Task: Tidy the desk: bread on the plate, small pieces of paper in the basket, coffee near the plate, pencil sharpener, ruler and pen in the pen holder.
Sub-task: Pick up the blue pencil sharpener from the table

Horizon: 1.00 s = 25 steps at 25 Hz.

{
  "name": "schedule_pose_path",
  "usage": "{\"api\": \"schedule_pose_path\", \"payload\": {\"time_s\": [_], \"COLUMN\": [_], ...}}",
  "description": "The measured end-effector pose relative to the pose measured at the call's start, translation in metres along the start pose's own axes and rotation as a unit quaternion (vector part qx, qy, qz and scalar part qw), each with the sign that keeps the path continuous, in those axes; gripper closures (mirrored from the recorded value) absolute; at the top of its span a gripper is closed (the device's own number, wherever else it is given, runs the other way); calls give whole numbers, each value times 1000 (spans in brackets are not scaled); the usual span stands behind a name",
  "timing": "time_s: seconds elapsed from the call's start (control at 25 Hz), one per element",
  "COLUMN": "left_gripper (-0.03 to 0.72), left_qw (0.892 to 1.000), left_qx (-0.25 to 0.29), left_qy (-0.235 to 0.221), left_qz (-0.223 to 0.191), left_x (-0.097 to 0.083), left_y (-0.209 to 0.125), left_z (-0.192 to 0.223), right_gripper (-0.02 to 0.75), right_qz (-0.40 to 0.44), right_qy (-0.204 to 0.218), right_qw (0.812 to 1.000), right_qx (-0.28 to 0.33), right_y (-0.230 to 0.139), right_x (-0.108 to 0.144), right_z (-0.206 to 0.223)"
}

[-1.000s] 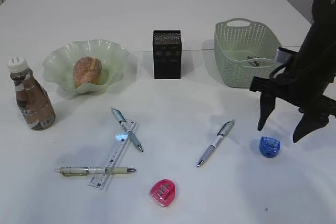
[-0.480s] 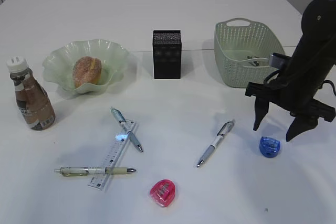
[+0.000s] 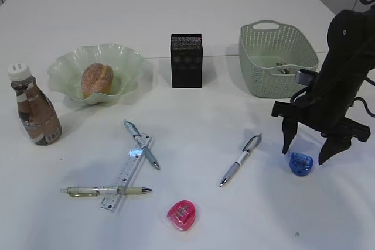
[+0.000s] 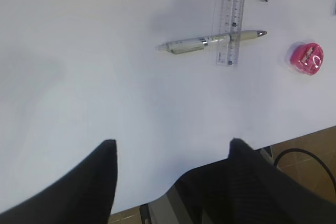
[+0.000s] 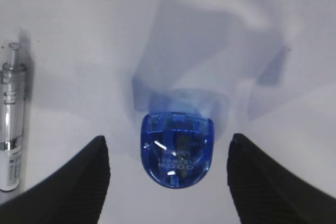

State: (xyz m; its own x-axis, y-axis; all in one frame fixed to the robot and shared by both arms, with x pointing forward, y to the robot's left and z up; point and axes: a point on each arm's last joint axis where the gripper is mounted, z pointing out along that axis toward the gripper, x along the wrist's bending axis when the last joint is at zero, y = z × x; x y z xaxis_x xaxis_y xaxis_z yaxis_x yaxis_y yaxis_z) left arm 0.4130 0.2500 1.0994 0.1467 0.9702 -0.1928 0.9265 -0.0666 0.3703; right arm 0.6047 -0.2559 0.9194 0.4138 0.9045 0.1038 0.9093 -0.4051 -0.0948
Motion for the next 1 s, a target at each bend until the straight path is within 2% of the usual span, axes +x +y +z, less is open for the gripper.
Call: {"api": "schedule_pose_path", "payload": {"time_s": [1.0], "left_gripper": [222], "left_qw": [1000], "left_qx": [-1], "left_qy": [0], "left_qz": [0], "left_x": [0], "left_y": [0], "left_z": [0], "right_gripper": [192], "right_qz": [-3], "right_qy": [-12], "right_qw": [1000], "right_qx": [8], "right_y": [2], "right_x": [-2], "right_z": [9]}}
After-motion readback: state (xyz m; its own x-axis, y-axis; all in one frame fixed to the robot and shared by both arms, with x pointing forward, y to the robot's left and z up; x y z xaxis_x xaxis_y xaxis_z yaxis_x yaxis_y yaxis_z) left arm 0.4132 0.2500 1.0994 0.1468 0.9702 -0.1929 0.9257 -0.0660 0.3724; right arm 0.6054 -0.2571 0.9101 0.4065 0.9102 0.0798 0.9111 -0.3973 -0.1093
